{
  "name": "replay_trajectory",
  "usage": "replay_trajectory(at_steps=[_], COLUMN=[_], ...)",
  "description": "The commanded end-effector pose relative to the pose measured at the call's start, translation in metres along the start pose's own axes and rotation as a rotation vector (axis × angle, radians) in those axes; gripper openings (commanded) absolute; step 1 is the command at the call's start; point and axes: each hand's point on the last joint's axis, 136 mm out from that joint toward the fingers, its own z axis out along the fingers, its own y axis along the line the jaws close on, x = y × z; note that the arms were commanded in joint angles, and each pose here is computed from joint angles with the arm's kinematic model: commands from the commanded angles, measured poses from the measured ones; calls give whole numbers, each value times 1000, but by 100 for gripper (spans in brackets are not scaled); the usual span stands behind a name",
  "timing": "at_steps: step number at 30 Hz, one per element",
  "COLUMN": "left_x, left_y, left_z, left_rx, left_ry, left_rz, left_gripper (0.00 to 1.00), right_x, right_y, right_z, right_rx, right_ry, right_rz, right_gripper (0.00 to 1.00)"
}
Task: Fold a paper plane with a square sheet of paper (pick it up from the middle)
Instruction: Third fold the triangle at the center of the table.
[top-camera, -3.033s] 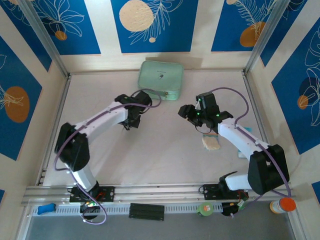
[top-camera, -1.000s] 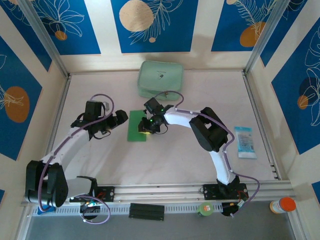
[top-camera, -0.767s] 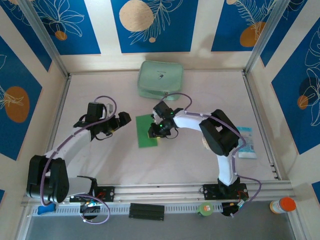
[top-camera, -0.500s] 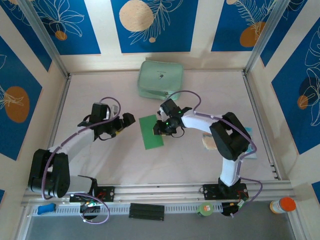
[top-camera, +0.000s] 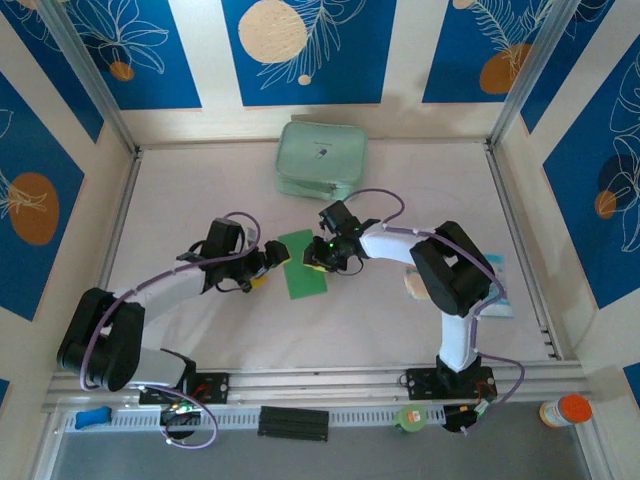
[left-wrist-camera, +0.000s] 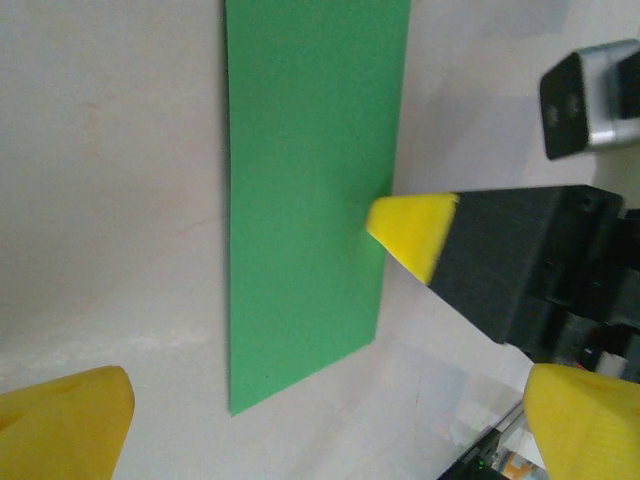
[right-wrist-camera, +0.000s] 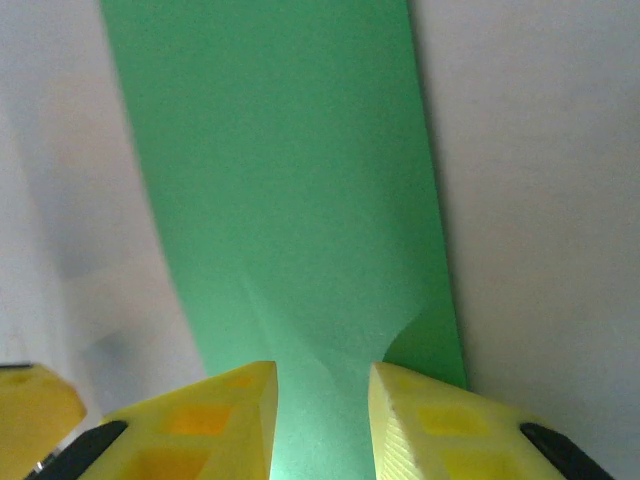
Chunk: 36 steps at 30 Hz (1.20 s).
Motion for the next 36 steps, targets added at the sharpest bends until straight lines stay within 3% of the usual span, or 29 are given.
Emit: replay_trajectory(at_steps=[1, 8, 16, 25, 31, 36], left_x=[8, 23, 30, 24, 20, 19], left_y=[-2, 1, 19, 24, 22, 3], left_z=[10, 27, 37, 44, 53, 57], left_rx=[11, -14, -95, -146, -151, -63], left_ry=[18, 68, 91, 95, 112, 128], left_rz=[-35, -73, -89, -35, -9, 2], left_gripper=[100, 88, 56, 54, 57, 54], right_x=[2, 12, 20, 21, 19, 22], right_y=[-1, -31, -52, -54, -55, -57], right_z=[6, 16, 20, 23, 23, 24], right_rx=[1, 86, 159, 155, 146, 136], right_ry=[24, 48, 61, 79, 84, 100], right_rz=[35, 81, 86, 94, 105, 121], right_gripper=[30, 27, 22, 19, 18, 17])
